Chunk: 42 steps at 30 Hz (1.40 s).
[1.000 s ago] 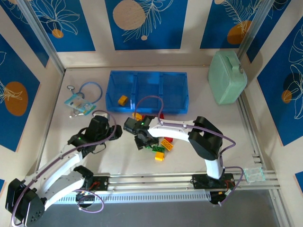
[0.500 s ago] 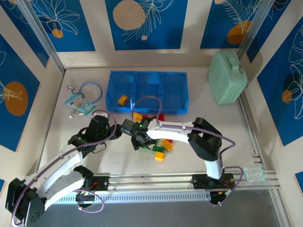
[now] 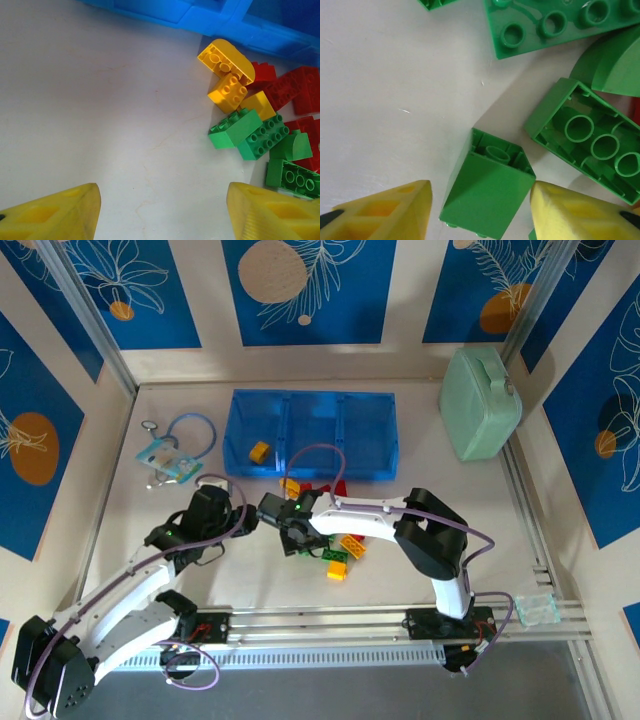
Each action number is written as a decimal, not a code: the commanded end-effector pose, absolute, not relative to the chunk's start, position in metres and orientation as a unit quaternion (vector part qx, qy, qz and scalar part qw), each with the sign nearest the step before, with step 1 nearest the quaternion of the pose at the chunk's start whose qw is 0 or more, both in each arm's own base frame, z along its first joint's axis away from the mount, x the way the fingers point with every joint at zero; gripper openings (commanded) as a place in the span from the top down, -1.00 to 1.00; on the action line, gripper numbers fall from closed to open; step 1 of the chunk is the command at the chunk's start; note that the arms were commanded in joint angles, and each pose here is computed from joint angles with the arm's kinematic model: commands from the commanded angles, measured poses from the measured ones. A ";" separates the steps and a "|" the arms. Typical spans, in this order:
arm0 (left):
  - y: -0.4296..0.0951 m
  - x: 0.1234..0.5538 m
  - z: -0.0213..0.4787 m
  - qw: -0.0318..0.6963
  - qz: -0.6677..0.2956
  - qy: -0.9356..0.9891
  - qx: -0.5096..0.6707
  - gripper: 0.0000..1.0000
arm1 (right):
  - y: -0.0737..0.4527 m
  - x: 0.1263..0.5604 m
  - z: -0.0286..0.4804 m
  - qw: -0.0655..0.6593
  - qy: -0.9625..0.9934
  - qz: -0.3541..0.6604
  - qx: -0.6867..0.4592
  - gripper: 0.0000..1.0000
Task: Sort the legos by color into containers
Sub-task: Pick up the lego from the bottom-center of the table.
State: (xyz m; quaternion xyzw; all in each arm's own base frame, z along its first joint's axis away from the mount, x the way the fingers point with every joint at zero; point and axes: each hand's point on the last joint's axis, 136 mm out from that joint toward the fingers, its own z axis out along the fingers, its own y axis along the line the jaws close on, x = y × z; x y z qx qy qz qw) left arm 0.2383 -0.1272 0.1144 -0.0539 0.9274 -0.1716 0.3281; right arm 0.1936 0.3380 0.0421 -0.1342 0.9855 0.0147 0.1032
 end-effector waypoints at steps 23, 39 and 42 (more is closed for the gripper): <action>-0.119 0.232 0.114 0.342 -0.168 0.923 -0.060 -0.34 | 0.341 0.190 0.040 0.093 0.986 0.005 -0.141 0.27; -0.121 0.223 0.112 0.329 -0.166 0.929 -0.036 -0.34 | 0.336 0.320 0.148 0.201 0.967 0.060 -0.146 0.35; -0.124 0.218 0.108 0.319 -0.168 0.932 -0.027 -0.34 | 0.331 0.350 0.148 0.201 0.968 0.065 -0.137 0.35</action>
